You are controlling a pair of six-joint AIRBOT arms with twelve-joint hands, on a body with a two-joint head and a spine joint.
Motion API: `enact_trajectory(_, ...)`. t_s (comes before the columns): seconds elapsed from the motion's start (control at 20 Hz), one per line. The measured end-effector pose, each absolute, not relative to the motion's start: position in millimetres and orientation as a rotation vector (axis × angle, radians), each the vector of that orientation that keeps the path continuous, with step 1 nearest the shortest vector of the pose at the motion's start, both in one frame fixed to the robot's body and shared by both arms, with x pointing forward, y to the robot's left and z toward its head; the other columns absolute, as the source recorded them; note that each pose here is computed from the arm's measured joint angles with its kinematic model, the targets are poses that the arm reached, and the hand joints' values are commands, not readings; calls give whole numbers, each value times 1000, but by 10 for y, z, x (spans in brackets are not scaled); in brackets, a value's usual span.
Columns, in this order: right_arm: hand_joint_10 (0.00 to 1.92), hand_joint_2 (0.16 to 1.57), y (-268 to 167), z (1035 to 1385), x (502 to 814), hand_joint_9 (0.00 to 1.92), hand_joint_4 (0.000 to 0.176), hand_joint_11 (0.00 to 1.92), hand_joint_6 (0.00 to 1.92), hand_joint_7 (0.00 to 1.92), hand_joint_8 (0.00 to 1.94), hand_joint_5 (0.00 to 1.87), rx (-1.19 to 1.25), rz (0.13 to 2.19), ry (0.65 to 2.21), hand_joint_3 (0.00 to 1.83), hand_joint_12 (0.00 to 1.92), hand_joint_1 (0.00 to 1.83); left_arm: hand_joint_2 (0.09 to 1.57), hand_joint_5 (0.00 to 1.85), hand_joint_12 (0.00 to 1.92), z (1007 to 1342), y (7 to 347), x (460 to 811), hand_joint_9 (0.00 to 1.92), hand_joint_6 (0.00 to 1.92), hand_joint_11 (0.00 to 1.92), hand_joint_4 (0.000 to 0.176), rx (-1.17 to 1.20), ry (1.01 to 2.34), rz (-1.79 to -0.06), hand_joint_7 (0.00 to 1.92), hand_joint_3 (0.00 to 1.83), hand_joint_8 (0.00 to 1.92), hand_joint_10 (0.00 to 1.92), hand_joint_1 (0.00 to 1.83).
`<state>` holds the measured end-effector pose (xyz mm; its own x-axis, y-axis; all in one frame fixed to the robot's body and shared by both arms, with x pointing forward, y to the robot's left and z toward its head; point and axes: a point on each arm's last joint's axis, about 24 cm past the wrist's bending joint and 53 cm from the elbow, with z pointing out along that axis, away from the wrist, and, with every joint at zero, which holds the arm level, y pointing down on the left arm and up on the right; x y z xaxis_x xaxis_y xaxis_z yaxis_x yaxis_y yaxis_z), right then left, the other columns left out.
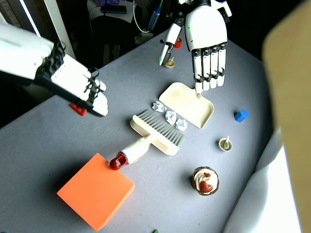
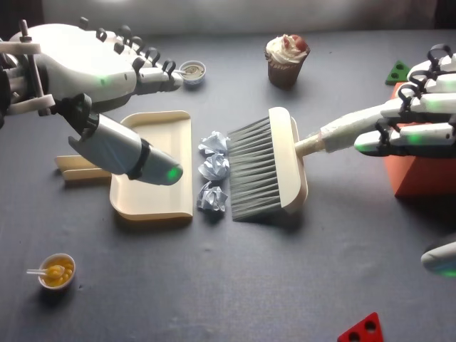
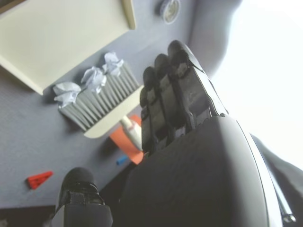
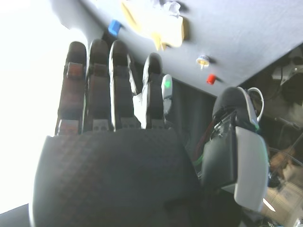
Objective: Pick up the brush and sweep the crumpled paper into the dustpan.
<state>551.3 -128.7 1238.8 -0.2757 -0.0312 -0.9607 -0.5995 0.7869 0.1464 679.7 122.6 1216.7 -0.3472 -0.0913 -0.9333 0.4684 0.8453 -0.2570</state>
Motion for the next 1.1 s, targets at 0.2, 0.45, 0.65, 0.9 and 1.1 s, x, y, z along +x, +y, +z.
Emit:
enact_trajectory(0.2,8,935,-1316,12370,5531,200,0,146,8,192,10,141,-476,585,1795,0,54,0,916,60,72,12157,1240,6801,120,10,64,0,281,1850,-580,123,5,10,9,16)
enact_trajectory(0.45,4,939,-1382,12480,5549,179,0,126,3,165,2,112,-459,570,1749,1,37,0,902,70,65,12177,1242,6808,125,7,81,0,297,1841,-565,130,0,7,7,72)
enact_trajectory(0.65,0,943,-1406,12579,5559,156,0,106,0,137,0,86,-447,570,1709,2,24,0,918,24,52,12180,1245,6850,99,0,71,0,311,1834,-551,90,1,0,0,386)
enact_trajectory(0.9,1,934,-1389,12564,5546,160,0,127,9,151,5,106,-405,611,1731,0,28,0,944,0,25,12196,1446,7022,60,0,23,0,318,1798,-527,43,4,0,0,881)
enact_trajectory(1.1,0,939,-1377,12570,5536,147,0,107,1,140,1,97,-396,624,1732,1,15,0,972,0,0,12196,1548,7100,30,0,0,0,296,1792,-528,6,11,2,2,981)
